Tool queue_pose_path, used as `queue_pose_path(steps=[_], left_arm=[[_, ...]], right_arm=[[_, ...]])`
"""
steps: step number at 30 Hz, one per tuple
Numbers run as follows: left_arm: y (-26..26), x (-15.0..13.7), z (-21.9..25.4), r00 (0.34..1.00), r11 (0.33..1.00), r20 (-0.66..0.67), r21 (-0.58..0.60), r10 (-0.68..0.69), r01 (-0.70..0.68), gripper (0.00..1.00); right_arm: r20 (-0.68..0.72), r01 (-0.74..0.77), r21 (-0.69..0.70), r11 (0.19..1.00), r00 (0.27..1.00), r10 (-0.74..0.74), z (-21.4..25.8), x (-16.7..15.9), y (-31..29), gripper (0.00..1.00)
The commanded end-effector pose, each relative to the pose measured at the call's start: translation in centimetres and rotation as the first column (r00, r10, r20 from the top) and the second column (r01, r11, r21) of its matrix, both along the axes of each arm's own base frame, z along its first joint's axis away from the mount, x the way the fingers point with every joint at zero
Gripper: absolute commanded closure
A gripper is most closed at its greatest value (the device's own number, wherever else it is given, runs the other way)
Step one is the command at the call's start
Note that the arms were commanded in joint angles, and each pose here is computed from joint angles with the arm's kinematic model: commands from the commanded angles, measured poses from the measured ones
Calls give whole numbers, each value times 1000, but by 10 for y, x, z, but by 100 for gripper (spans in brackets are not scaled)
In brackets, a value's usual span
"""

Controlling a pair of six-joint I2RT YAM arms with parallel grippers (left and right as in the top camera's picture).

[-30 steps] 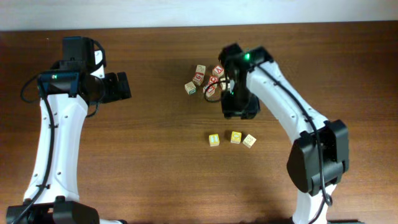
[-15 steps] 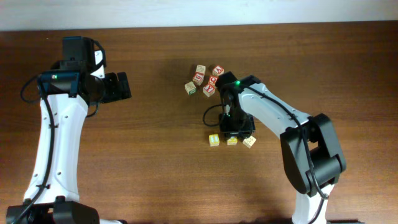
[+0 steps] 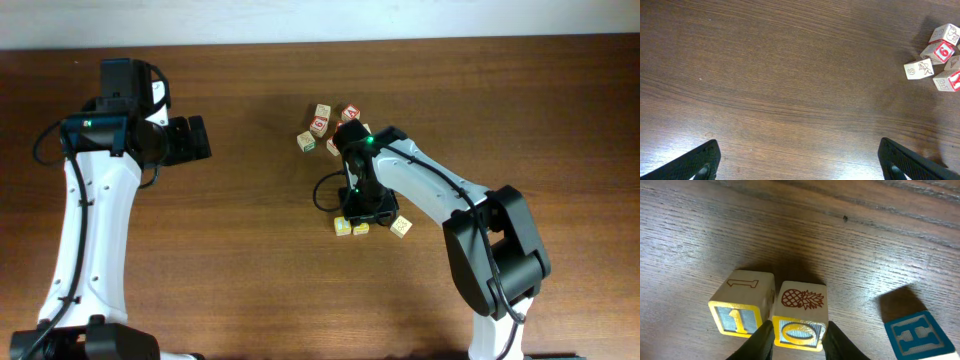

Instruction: Rotate 3 blocks

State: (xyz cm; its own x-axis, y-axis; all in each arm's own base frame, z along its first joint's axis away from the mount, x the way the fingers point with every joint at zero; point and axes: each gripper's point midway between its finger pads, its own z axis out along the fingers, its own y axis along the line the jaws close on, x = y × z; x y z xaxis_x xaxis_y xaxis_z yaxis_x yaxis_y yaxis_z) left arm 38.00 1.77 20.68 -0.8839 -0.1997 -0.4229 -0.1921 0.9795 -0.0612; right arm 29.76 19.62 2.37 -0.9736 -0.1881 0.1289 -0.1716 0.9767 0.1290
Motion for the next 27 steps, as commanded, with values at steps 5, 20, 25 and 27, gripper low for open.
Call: queue_pose_path(steps=[5, 20, 25, 27], left_arm=[[4, 3, 5, 1000, 1000, 17, 1, 20, -20, 1], [4, 3, 5, 1000, 1000, 17, 1, 20, -20, 1], [4, 3, 5, 1000, 1000, 17, 1, 20, -20, 1], [4, 3, 5, 1000, 1000, 17, 1, 20, -20, 1]], right_arm=[[21, -18, 24, 1000, 1000, 17, -1, 3, 6, 68], [35, 428, -157, 890, 903, -428, 48, -11, -98, 54], [55, 461, -137, 877, 887, -458, 17, -13, -98, 55], [71, 464, -122, 878, 886, -458, 16, -7, -96, 55]])
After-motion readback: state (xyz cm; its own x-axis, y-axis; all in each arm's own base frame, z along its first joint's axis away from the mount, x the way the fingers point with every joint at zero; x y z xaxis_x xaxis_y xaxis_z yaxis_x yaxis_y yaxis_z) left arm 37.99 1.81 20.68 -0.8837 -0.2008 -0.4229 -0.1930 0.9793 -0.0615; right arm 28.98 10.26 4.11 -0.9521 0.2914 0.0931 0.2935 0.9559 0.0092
